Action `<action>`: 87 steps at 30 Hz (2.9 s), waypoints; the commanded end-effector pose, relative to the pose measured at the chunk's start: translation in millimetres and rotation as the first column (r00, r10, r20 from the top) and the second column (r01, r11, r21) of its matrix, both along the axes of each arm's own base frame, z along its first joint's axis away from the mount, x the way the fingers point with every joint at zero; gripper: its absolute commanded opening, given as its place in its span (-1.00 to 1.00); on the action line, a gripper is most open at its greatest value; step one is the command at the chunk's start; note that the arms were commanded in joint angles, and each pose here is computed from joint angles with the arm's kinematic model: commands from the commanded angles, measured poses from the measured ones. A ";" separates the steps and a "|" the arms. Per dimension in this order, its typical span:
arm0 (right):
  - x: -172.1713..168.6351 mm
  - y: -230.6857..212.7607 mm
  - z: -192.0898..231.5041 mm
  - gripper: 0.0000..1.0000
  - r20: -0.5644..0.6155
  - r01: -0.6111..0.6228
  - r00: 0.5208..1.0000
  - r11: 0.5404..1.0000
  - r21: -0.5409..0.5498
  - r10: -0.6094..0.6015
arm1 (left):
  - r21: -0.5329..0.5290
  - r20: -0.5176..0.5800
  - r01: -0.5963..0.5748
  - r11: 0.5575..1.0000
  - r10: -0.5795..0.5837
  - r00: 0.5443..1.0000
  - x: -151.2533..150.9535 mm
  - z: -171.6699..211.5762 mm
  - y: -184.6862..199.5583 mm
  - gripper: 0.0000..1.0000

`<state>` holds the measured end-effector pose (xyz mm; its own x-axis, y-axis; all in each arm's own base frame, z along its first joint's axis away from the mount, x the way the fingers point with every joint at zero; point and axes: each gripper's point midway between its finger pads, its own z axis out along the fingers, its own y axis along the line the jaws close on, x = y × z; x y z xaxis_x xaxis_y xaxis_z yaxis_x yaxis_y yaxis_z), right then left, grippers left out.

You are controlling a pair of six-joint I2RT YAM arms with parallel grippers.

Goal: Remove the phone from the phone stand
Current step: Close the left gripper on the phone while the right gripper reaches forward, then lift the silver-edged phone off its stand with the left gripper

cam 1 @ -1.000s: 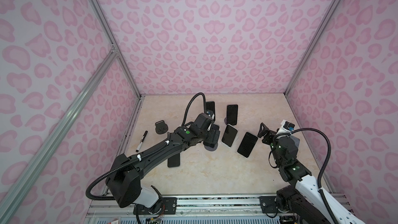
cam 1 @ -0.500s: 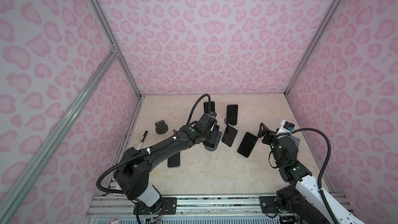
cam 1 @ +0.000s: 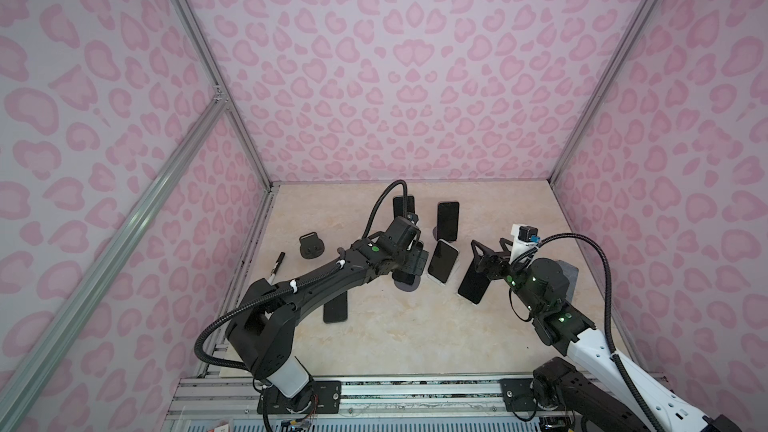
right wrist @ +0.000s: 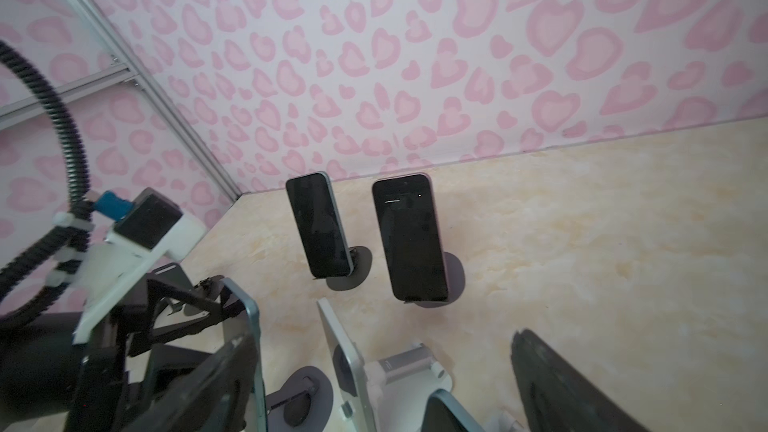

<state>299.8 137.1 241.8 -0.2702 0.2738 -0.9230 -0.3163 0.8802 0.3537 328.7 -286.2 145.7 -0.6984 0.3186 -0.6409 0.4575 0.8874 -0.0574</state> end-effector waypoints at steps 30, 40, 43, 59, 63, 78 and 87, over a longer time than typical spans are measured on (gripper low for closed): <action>-0.9 13.5 -0.6 0.95 0.034 -0.003 0.999 0.995 -0.101 0.007 | 0.008 0.022 -0.013 1.000 0.012 1.000 15.5 -2.7 -8.4 0.82; -0.8 14.1 -0.8 0.95 0.033 -0.005 0.999 0.995 -0.100 0.008 | 0.030 0.027 -0.017 0.999 0.016 1.000 15.2 -8.6 -4.0 0.69; 0.0 13.0 -3.0 0.95 0.029 0.003 1.000 0.995 -0.104 0.000 | 0.032 0.033 -0.015 0.999 0.014 0.999 15.3 -9.3 -3.4 0.65; -0.4 14.2 -1.5 0.95 0.034 -0.003 0.999 0.995 -0.095 0.006 | -0.015 0.051 -0.007 1.000 0.008 0.999 12.3 6.6 -5.4 0.45; -0.1 16.1 -2.4 0.95 0.030 -0.011 0.999 0.996 -0.092 0.014 | -0.025 0.054 -0.008 1.000 0.009 0.998 10.7 10.6 -5.0 0.43; -0.2 25.4 -5.0 0.95 0.022 -0.054 0.998 0.996 -0.064 0.055 | -0.053 0.122 -0.081 0.995 0.087 0.989 9.4 49.2 16.9 0.41; 1.7 34.0 -12.1 0.95 -0.001 -0.083 0.997 0.995 -0.059 0.083 | -0.121 0.168 -0.255 0.959 0.273 0.947 12.9 86.9 79.0 0.42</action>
<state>301.6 166.7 226.4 -0.2993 0.1853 -0.9360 -0.3687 0.8823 0.2926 338.4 -228.1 224.0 -0.6268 0.1332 -0.7677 0.2969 0.9518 -0.0772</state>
